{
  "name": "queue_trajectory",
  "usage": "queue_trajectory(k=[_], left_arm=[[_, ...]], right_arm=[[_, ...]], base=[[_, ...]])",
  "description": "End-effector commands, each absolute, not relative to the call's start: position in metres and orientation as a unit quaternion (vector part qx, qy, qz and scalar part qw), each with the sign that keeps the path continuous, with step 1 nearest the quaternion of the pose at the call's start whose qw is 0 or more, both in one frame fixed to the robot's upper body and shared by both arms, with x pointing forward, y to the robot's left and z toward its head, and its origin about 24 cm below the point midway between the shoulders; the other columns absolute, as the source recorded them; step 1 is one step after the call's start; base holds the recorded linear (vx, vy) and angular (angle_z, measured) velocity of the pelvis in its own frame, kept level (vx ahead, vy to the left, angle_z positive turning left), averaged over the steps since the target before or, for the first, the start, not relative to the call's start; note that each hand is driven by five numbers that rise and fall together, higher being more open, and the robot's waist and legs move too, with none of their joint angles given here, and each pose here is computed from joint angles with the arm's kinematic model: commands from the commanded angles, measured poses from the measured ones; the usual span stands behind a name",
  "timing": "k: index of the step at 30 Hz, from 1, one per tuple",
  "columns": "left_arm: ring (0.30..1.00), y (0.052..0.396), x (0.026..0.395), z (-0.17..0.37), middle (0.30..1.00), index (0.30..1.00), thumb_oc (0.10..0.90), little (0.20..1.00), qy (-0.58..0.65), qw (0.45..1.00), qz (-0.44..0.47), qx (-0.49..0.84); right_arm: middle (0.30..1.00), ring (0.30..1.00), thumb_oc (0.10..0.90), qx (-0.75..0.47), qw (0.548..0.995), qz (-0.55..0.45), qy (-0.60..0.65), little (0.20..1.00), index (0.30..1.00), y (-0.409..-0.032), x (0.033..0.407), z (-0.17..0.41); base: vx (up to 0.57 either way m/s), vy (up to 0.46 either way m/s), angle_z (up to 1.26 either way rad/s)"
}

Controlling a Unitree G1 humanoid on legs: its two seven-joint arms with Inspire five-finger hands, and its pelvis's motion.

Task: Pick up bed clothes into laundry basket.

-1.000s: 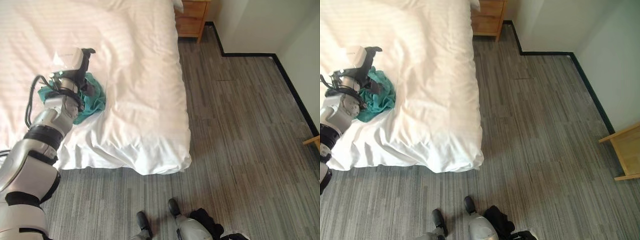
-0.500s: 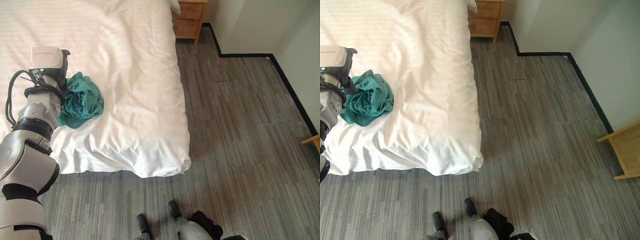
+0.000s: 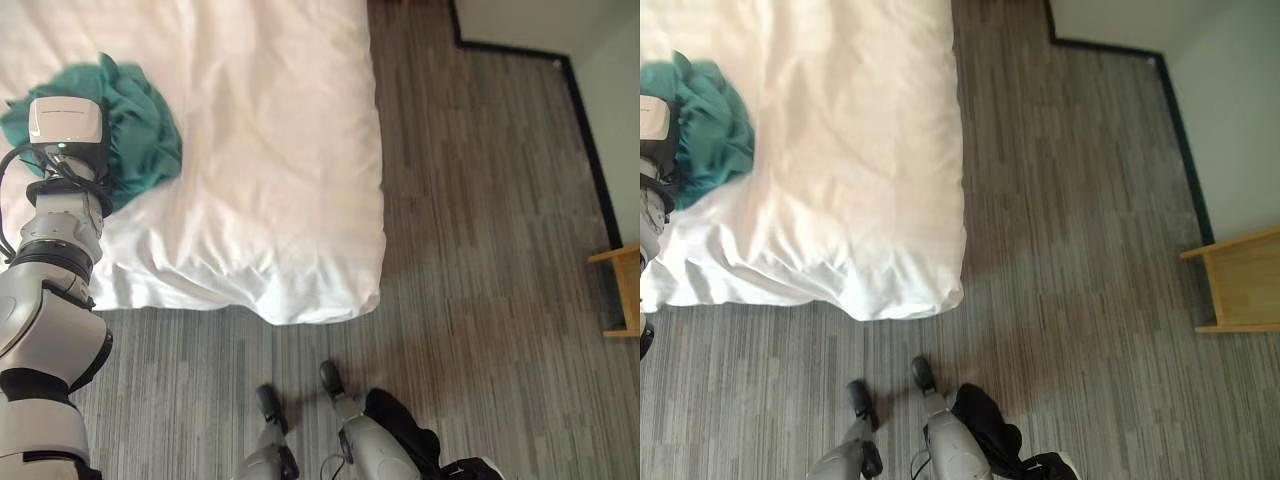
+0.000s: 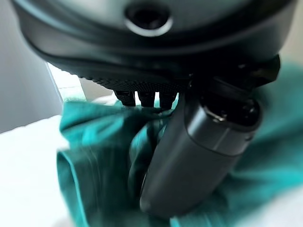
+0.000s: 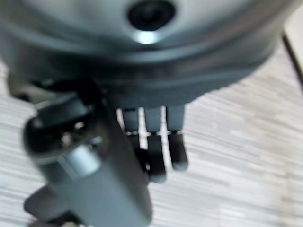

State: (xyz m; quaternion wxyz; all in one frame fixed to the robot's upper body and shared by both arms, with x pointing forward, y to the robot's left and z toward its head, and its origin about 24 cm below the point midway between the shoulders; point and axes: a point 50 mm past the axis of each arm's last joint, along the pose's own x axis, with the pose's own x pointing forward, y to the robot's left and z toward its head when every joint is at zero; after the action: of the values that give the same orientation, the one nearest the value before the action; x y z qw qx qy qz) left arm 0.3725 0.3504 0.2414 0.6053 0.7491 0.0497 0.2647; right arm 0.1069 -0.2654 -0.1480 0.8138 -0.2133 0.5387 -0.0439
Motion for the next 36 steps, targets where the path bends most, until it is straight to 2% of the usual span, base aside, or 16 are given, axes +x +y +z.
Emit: queue_trajectory(k=[1,5,7,8,9,11,12,14,18,22,23,25,28,31,34,36], left_arm=[[0.300,0.369,0.360,0.284,0.300,0.300,0.400,0.300,0.056,0.602,0.331,0.724],[0.300,0.345,0.368,0.318,0.300,0.300,0.400,0.300,-0.024,0.595,0.348,0.724],[0.300,0.312,0.376,0.348,0.300,0.300,0.400,0.300,-0.107,0.586,0.352,0.722],[0.300,0.312,0.376,0.348,0.300,0.300,0.400,0.300,-0.107,0.586,0.353,0.722],[0.300,0.286,0.379,0.370,0.300,0.300,0.400,0.300,-0.169,0.584,0.352,0.711],[0.300,0.274,0.379,0.378,0.300,0.300,0.400,0.300,-0.194,0.583,0.350,0.707],[0.300,0.250,0.378,0.393,0.300,0.300,0.400,0.300,-0.255,0.588,0.345,0.685],[0.300,0.231,0.377,0.398,0.300,0.300,0.400,0.300,-0.301,0.602,0.333,0.660],[0.300,0.211,0.378,0.386,0.300,0.300,0.400,0.300,-0.344,0.644,0.297,0.615],[0.300,0.160,0.364,0.366,0.300,0.300,0.400,0.300,-0.449,0.706,0.214,0.504],[0.300,0.134,0.354,0.353,0.300,0.300,0.400,0.300,-0.486,0.728,0.159,0.457],[0.300,0.123,0.348,0.346,0.300,0.300,0.400,0.300,-0.500,0.736,0.134,0.436],[0.300,0.089,0.325,0.306,0.300,0.300,0.400,0.300,-0.521,0.775,0.041,0.356],[0.300,0.087,0.311,0.271,0.300,0.300,0.400,0.300,-0.500,0.807,-0.003,0.313],[0.300,0.097,0.305,0.220,0.300,0.300,0.400,0.300,-0.431,0.850,-0.028,0.300],[0.300,0.100,0.302,0.204,0.300,0.300,0.400,0.300,-0.406,0.864,-0.035,0.296]], right_arm=[[0.300,0.300,0.400,-0.255,0.782,-0.105,0.559,0.300,0.300,-0.316,0.094,-0.132],[0.300,0.300,0.400,-0.251,0.783,-0.107,0.559,0.300,0.300,-0.318,0.092,-0.132],[0.300,0.300,0.400,-0.247,0.790,-0.087,0.554,0.300,0.300,-0.306,0.097,-0.136],[0.300,0.300,0.400,-0.247,0.790,-0.086,0.554,0.300,0.300,-0.306,0.098,-0.136],[0.300,0.300,0.400,-0.246,0.791,-0.076,0.555,0.300,0.300,-0.299,0.098,-0.139],[0.300,0.300,0.400,-0.245,0.791,-0.074,0.556,0.300,0.300,-0.298,0.098,-0.139],[0.300,0.300,0.400,-0.237,0.793,-0.075,0.556,0.300,0.300,-0.295,0.099,-0.140],[0.300,0.300,0.400,-0.227,0.795,-0.078,0.557,0.300,0.300,-0.293,0.098,-0.141],[0.300,0.300,0.400,-0.215,0.794,-0.086,0.563,0.300,0.300,-0.293,0.094,-0.142],[0.300,0.300,0.400,-0.202,0.797,-0.089,0.562,0.300,0.300,-0.285,0.094,-0.145],[0.300,0.300,0.400,-0.201,0.800,-0.082,0.559,0.300,0.300,-0.277,0.097,-0.147],[0.300,0.300,0.400,-0.200,0.798,-0.084,0.562,0.300,0.300,-0.275,0.094,-0.148],[0.300,0.300,0.400,-0.189,0.805,-0.125,0.548,0.300,0.300,-0.274,0.100,-0.147],[0.300,0.300,0.400,-0.190,0.853,-0.200,0.443,0.300,0.300,-0.295,0.151,-0.115],[0.300,0.300,0.400,-0.227,0.900,-0.235,0.288,0.300,0.300,-0.309,0.216,-0.057],[0.300,0.300,0.400,-0.244,0.905,-0.238,0.253,0.300,0.300,-0.311,0.228,-0.041]], base=[[0.02,0.011,-0.04],[0.05,0.033,0.02],[0.10,0.035,0.10],[0.12,0.020,0.15],[0.07,0.007,0.11],[0.07,0.012,0.13],[0.07,0.021,0.19],[0.05,0.024,0.18],[0.00,0.013,0.03],[-0.11,0.032,-0.02],[-0.26,0.120,-0.13],[-0.18,0.091,-0.38],[-0.18,0.063,-0.65],[-0.22,-0.053,-1.05],[-0.27,-0.118,-1.56],[-0.15,-0.121,-1.77]])
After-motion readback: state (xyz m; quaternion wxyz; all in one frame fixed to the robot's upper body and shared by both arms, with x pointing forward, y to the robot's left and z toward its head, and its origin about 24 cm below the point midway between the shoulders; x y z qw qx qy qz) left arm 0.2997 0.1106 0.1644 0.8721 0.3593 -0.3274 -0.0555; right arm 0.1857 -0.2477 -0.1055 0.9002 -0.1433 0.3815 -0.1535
